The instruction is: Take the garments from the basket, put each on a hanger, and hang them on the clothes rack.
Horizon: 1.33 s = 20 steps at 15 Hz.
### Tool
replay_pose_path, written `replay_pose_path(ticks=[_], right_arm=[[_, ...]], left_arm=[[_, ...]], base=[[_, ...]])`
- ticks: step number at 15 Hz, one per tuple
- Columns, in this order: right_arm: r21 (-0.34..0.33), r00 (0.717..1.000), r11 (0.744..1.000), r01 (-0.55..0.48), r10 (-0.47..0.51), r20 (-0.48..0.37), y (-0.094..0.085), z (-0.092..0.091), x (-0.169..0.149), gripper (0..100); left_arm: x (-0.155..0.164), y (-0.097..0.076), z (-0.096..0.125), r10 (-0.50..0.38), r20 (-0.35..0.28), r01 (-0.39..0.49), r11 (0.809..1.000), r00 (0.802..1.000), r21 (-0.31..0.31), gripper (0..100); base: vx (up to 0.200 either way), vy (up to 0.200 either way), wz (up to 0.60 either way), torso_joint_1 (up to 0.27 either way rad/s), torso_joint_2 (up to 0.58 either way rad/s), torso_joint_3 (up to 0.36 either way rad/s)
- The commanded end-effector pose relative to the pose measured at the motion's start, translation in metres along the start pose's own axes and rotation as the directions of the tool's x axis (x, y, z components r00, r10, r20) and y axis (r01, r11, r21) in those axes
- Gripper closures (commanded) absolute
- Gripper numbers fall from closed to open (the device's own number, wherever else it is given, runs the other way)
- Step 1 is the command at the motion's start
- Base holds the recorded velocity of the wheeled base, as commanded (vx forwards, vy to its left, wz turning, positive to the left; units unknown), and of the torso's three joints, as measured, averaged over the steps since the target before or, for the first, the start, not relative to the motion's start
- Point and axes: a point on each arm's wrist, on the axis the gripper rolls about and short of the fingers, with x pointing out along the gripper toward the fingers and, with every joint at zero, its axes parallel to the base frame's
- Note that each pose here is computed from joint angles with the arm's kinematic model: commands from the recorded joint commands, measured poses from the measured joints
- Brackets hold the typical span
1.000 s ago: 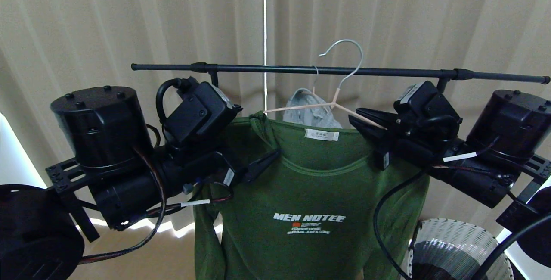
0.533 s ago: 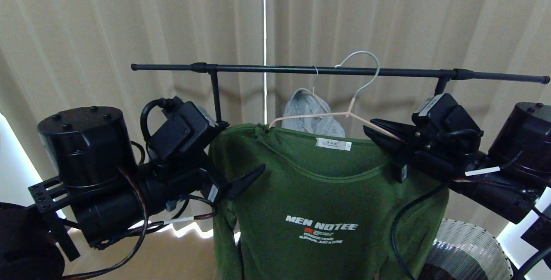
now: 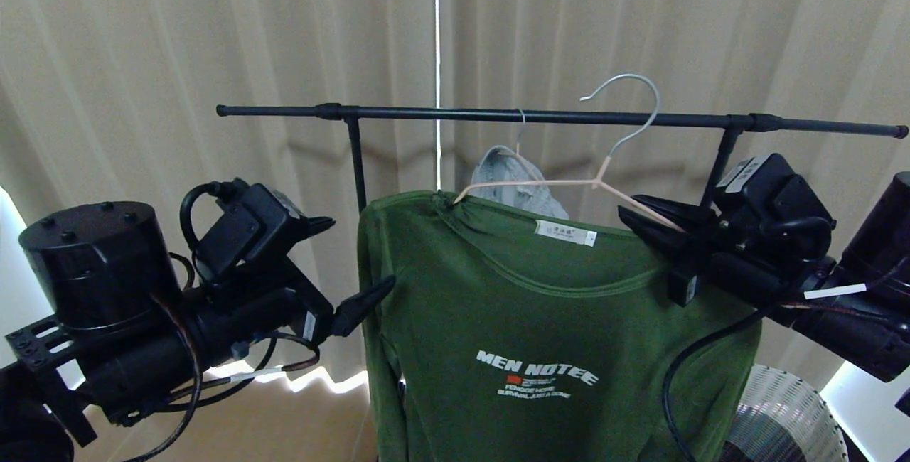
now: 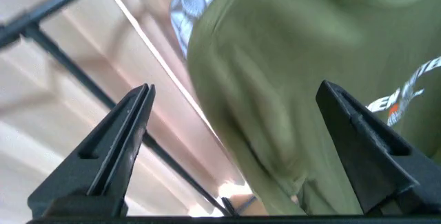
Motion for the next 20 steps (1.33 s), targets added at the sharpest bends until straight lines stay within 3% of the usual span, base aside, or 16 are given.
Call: replay_pose_path(ticks=[1, 5, 9, 10, 17, 20], right_arm=[[-0.003, 1.0, 1.0, 0.007, -0.007, 0.016, -0.002, 0.004, -0.003, 100], [-0.005, 0.999, 1.0, 0.011, -0.01, 0.034, -0.003, 0.009, -0.006, 100], [-0.007, 0.999, 1.0, 0.011, -0.011, 0.053, -0.003, 0.013, -0.007, 100], [-0.007, 0.999, 1.0, 0.01, -0.01, 0.051, -0.003, 0.013, -0.008, 100], [-0.007, 0.999, 1.0, 0.012, -0.011, 0.047, -0.003, 0.012, -0.008, 100], [-0.009, 0.998, 0.999, 0.039, -0.038, 0.039, -0.008, 0.012, -0.014, 100]], left_arm=[[-0.004, 0.003, -0.025, 0.006, -0.095, -0.008, 1.0, 0.995, -0.021, 0], [-0.013, 0.01, -0.046, 0.034, -0.143, -0.04, 0.998, 0.989, -0.039, 0], [-0.001, 0.007, -0.045, 0.01, -0.132, -0.014, 0.999, 0.991, -0.035, 0], [0.003, 0.005, -0.044, 0.0, -0.128, -0.004, 0.999, 0.992, -0.033, 100], [0.014, 0.006, -0.051, 0.002, -0.139, -0.006, 0.999, 0.99, -0.034, 100], [-0.001, 0.021, -0.066, 0.095, -0.152, -0.094, 0.995, 0.984, 0.014, 100]], base=[[0.0, 0.0, 0.0, 0.0, 0.0, 0.0], [0.0, 0.0, 0.0, 0.0, 0.0, 0.0], [0.0, 0.0, 0.0, 0.0, 0.0, 0.0], [0.0, 0.0, 0.0, 0.0, 0.0, 0.0], [0.0, 0.0, 0.0, 0.0, 0.0, 0.0], [0.0, 0.0, 0.0, 0.0, 0.0, 0.0]])
